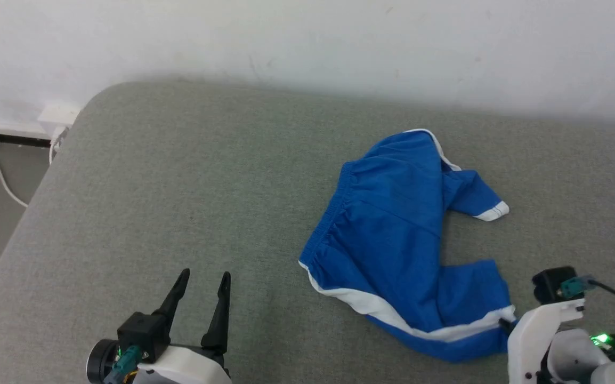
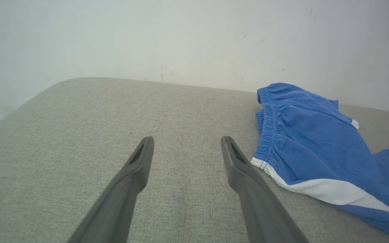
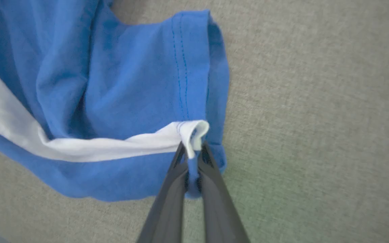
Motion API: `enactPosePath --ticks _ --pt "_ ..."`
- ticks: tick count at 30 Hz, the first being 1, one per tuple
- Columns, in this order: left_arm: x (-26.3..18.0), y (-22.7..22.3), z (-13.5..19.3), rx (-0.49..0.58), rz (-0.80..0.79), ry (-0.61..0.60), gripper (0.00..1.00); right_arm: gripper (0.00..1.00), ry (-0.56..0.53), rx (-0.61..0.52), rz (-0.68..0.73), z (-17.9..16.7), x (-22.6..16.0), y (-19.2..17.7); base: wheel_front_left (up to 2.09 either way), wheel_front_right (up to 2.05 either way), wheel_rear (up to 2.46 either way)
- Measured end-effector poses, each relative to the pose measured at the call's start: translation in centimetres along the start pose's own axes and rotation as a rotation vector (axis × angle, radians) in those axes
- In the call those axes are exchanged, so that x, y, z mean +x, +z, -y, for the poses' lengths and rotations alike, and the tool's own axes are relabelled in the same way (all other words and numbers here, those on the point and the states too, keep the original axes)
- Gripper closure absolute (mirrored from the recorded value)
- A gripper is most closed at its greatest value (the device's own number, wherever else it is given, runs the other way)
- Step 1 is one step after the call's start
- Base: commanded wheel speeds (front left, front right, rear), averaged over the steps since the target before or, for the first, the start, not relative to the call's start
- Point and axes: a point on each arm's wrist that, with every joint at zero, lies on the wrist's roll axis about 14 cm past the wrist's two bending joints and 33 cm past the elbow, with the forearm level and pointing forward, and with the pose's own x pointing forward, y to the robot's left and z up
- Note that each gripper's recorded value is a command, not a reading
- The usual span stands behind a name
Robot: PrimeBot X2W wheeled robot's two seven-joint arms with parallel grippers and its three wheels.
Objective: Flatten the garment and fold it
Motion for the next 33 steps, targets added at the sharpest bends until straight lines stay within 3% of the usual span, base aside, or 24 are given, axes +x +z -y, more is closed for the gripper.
enactPosePath --ticks 10,16,17,18,23,29,33 --pt "1.1 -0.5 2.6 -0.010 -0.006 -0.090 0.00 1.00 -0.195 0.162 0.358 6.7 -4.1 4.6 0.00 0.00 0.00" --pt "1.7 -1.0 4.5 -0.014 -0.020 -0.153 0.00 0.98 -0.275 0.265 0.404 8.8 -5.7 1.6 0.00 0.00 0.00" --pt "1.8 -1.1 4.8 -0.017 -0.023 -0.165 0.00 0.55 -0.279 0.273 0.397 8.8 -5.6 0.8 0.00 0.00 0.00" --pt "1.9 -1.2 5.2 -0.018 -0.027 -0.178 0.00 0.00 -0.277 0.280 0.380 8.6 -5.4 0.0 0.00 0.00 0.00" --pt "2.2 -2.0 7.0 -0.016 -0.051 -0.238 0.00 0.00 -0.306 0.259 0.389 8.7 -5.7 -1.8 0.00 0.00 0.00" --pt "2.0 -2.0 9.3 -0.045 -0.051 -0.307 0.00 0.00 -0.328 0.198 0.604 8.8 -8.6 1.9 0.00 0.00 0.00" --pt "0.8 -3.3 13.5 -0.054 -0.132 -0.448 0.00 0.00 -0.346 0.171 0.729 8.7 -10.8 3.9 0.00 0.00 0.00"
